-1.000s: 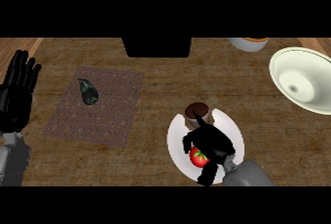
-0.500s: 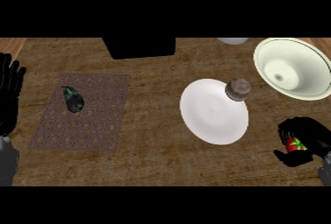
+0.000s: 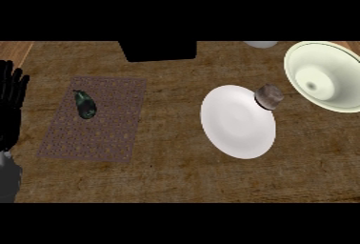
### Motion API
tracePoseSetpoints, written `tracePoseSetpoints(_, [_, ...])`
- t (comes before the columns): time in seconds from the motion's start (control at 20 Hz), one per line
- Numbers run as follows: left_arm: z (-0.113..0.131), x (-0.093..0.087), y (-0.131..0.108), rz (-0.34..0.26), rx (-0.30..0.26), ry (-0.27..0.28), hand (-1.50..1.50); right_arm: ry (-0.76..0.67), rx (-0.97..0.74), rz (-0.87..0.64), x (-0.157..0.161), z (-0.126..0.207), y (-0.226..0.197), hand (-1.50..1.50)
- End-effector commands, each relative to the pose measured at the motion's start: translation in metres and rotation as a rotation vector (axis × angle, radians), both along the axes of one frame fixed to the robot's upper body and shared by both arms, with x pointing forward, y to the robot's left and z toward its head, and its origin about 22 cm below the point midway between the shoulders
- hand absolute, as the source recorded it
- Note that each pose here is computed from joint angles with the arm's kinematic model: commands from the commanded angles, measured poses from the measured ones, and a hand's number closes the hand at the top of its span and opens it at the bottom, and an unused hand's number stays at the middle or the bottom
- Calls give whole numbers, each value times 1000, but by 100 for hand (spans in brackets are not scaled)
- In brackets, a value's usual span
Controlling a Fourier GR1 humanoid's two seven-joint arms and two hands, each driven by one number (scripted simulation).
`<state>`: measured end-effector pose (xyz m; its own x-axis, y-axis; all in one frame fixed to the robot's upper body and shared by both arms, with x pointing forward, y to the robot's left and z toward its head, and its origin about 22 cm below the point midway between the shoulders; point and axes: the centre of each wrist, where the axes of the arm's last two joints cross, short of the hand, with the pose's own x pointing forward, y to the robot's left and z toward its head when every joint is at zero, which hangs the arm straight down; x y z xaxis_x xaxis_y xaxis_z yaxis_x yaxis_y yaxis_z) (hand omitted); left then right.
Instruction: Pick the tomato from the plate and place it in the bowl
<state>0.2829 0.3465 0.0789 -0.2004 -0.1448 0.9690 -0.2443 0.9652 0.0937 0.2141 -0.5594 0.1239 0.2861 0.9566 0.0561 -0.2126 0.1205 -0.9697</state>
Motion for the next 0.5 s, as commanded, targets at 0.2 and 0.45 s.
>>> tracePoseSetpoints(0.2, [1, 5, -15, -63, 6, -12, 0, -261, 93, 26, -53, 71, -69, 150])
tracePoseSetpoints(0.45, [1, 6, -24, -69, 2, -17, 0, -430, 125, 115, -71, 111, -85, 150])
